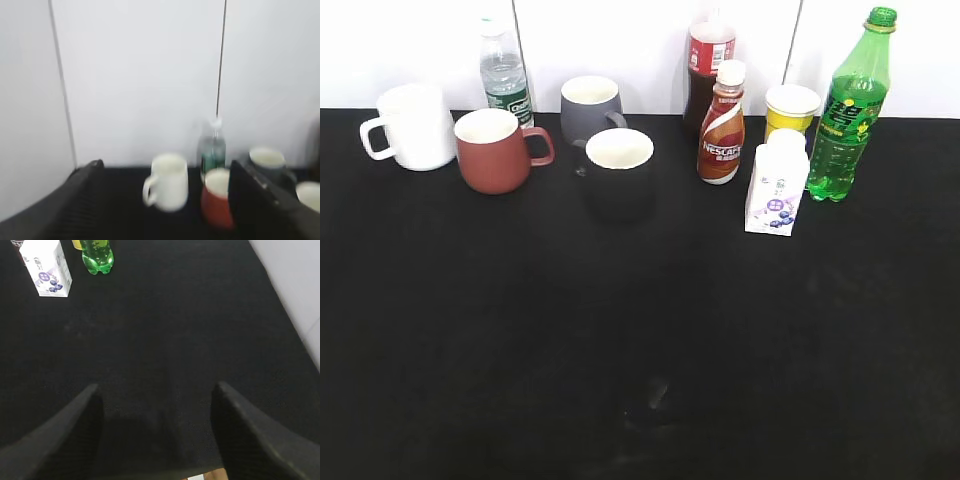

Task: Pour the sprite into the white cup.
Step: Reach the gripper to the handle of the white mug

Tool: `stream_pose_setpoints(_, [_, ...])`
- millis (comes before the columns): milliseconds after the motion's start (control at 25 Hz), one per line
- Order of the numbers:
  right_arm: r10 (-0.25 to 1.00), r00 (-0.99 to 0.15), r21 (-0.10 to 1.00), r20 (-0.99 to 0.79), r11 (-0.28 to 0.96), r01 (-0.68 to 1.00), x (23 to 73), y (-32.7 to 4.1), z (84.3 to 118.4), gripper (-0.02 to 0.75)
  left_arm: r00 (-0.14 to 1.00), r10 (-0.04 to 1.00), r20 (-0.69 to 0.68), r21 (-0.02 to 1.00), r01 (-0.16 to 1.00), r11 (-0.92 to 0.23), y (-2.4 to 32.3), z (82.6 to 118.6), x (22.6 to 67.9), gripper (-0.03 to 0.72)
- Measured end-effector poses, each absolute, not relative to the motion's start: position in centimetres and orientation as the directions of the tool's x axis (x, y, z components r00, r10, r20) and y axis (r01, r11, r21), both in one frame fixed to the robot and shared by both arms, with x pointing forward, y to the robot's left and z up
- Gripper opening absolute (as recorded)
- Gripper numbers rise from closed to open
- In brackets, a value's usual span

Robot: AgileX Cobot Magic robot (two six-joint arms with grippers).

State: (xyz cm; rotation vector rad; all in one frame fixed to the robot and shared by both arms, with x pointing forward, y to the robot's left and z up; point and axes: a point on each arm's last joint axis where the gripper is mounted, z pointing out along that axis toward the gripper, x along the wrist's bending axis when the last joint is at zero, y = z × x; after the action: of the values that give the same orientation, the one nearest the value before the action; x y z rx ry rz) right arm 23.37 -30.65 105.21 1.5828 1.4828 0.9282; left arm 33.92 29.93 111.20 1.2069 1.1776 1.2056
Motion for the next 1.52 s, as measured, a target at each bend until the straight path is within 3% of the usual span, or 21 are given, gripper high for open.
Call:
stream_pose_setpoints(40, [0.998,0.06,0.896,0.008,-0.034,0.443,23.4,-30.7,105.2,0.505,0.025,1.0,0.007,1.0,-0.029,-0.006,29.8,110.9,35.4,0.585])
stream_pose_setpoints(120, [0.998,0.06,0.896,0.008,-0.034,0.443,23.4,-30.7,105.2,0.505,0.047,0.999,0.008,0.999,0.045,-0.01,29.5,106.7,42.7,0.584])
stream_pose_setpoints(200, [0.998,0.06,0.896,0.008,-0.034,0.443,23.4,-30.7,105.2,0.505,0.06,0.998,-0.003,0.997,0.075,-0.001,29.2,102.8,47.3,0.584])
stream_pose_setpoints(360, [0.998,0.06,0.896,0.008,-0.034,0.443,23.4,-30.7,105.2,0.505,0.004,0.999,-0.041,0.978,0.203,0.039,30.1,93.9,52.3,0.578])
stream_pose_setpoints(480, [0.998,0.06,0.896,0.008,-0.034,0.443,23.4,-30.7,105.2,0.505,-0.078,0.996,-0.04,0.981,0.188,0.054,32.9,91.8,56.6,0.573])
stream_pose_setpoints(680, [0.998,0.06,0.896,0.008,-0.034,0.443,23.4,-30.7,105.2,0.505,-0.044,0.999,-0.018,0.973,0.229,0.028,33.6,87.4,62.5,0.573])
stream_pose_setpoints(1000, [0.998,0.06,0.896,0.008,-0.034,0.443,23.4,-30.7,105.2,0.504,-0.052,0.999,-0.011,0.968,0.251,0.024,34.4,84.3,68.8,0.568])
stream_pose_setpoints(1520, [0.998,0.06,0.896,0.008,-0.034,0.443,23.4,-30.7,105.2,0.505,-0.089,0.996,-0.016,0.977,0.209,0.034,35.4,83.8,71.5,0.529])
